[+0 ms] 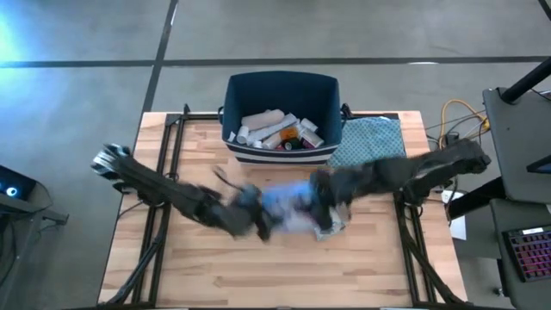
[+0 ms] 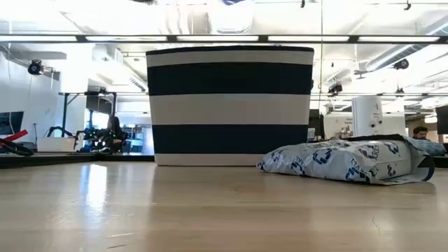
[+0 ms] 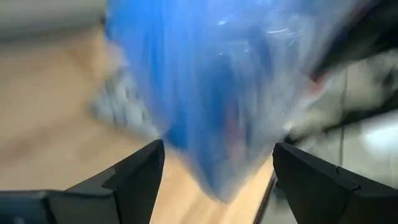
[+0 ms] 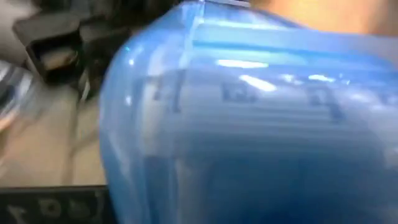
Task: Pick & place medical supplies in basket/bin
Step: Put the blue first aid kit into the blue bin, then put the mailer bag into the blue bin
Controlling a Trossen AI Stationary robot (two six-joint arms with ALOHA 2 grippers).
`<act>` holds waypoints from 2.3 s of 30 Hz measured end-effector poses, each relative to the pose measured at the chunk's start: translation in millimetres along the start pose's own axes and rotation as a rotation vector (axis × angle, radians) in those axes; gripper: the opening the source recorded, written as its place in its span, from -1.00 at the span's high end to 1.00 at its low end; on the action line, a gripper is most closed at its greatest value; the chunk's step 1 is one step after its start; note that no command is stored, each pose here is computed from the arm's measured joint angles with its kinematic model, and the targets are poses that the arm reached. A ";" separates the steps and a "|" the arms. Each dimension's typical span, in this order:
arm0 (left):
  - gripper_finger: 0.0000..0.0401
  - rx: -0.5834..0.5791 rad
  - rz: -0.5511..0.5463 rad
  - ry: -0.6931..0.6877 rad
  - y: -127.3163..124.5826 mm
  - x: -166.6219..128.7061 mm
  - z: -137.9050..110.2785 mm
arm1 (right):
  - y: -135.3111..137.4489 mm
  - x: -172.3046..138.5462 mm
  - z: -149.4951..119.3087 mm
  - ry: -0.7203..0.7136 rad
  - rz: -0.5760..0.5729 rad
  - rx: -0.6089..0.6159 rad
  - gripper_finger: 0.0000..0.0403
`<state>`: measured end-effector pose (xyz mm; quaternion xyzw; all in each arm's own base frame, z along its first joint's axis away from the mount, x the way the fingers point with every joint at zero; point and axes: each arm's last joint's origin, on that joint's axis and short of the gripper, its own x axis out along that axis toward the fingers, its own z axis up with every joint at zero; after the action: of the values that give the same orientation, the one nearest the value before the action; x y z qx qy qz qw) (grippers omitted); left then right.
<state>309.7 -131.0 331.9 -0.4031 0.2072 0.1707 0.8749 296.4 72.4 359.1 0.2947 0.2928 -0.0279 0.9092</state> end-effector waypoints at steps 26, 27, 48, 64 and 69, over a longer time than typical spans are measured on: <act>-0.39 0.282 0.109 -0.054 33.2 21.8 18.3 | -70.8 -127.7 138.3 -0.202 -0.701 -0.327 -0.68; -0.39 0.364 0.092 -0.037 32.3 32.3 19.6 | -65.2 -133.5 133.8 -0.178 -0.697 -0.348 -0.71; -0.39 0.835 0.094 0.598 5.5 164.4 18.9 | -50.6 -125.4 -16.2 0.298 -0.522 0.184 -0.76; -0.39 0.120 -0.067 0.263 49.1 125.1 -25.9 | -141.3 -2.4 -136.1 0.258 -0.199 0.545 -0.76; -0.39 -0.099 -0.078 0.249 80.8 135.4 -48.9 | -163.1 14.3 -157.1 0.254 -0.227 0.574 -0.76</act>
<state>377.0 -101.3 184.1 -0.4717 0.2896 0.0952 0.8274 190.8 26.4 163.6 0.5056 0.4150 -0.1733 0.7362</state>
